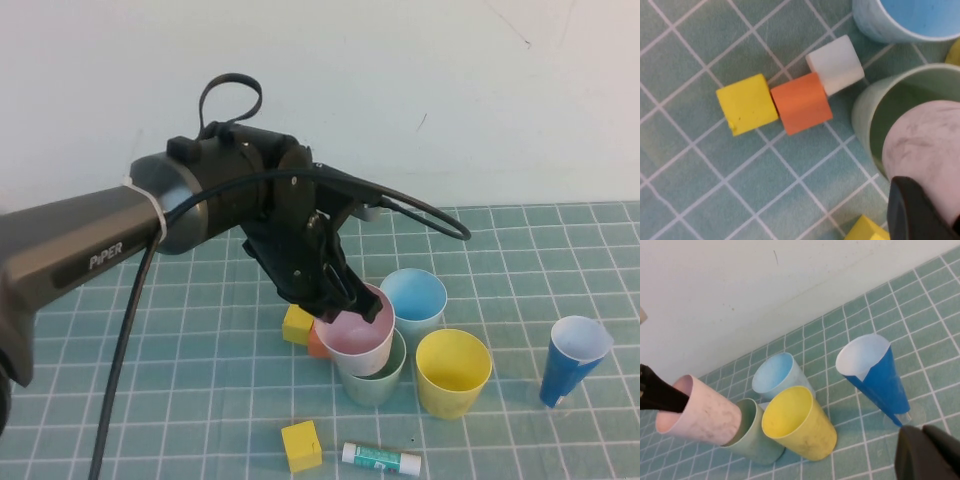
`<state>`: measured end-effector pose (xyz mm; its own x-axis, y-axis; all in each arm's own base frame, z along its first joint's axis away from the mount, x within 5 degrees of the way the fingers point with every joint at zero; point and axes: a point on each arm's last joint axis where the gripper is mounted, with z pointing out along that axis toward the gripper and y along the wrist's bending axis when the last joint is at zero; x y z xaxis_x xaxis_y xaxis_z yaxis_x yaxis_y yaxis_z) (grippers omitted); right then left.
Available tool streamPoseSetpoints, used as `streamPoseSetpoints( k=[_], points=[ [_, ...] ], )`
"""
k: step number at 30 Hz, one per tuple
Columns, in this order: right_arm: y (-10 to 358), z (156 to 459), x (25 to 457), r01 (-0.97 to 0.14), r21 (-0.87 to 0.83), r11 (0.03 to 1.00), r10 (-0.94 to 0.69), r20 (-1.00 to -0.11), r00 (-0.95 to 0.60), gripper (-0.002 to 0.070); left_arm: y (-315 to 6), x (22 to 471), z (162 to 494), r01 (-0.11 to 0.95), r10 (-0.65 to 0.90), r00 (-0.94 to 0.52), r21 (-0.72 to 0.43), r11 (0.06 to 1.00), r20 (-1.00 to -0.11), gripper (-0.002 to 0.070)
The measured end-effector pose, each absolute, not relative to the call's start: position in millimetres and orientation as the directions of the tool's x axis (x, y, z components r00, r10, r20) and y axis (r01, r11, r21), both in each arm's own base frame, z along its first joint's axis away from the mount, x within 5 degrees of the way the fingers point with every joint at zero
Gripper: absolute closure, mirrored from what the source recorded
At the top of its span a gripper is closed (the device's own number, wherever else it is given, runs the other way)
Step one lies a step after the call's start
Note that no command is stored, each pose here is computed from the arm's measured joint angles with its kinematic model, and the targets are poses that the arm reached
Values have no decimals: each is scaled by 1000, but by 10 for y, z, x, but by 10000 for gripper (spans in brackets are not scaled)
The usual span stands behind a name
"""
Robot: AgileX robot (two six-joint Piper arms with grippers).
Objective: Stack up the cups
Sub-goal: Place the pink cup on the green cup, then pick up the blue cup
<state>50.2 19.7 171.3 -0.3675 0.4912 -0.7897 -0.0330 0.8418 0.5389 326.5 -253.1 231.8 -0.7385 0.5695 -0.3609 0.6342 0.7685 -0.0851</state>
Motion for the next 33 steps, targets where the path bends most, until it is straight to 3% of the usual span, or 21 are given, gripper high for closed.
streamPoseSetpoints(
  k=[7,13,16,18,24,28,33],
  points=[
    [197,1713,502,-33,539,842,491,-790,-368,678,-2586,3295,2225,626,551,-749,-120,771,-368,647],
    [198,1714,502,-33,540,841,493,-789,-368,678,-2610,3304,2227,626,541,-747,-135,768,-388,433],
    [198,1714,502,-33,540,841,493,-789,-368,678,-2617,3316,2233,626,535,-743,-134,768,-402,380],
    [198,1714,502,-37,533,845,485,-794,-367,678,-2611,3310,2309,629,528,-733,-131,767,-429,402],
    [209,2017,481,-120,405,906,349,-878,-326,678,-2475,3213,2894,661,520,-625,-41,749,-582,626],
    [221,2369,546,-166,259,952,180,-907,-381,678,-2287,3030,3218,666,526,-563,28,746,-637,664],
    [242,2863,800,-289,19,957,-117,-887,-447,678,-2054,2690,3241,654,490,-573,-5,757,-656,672]
  ],
)
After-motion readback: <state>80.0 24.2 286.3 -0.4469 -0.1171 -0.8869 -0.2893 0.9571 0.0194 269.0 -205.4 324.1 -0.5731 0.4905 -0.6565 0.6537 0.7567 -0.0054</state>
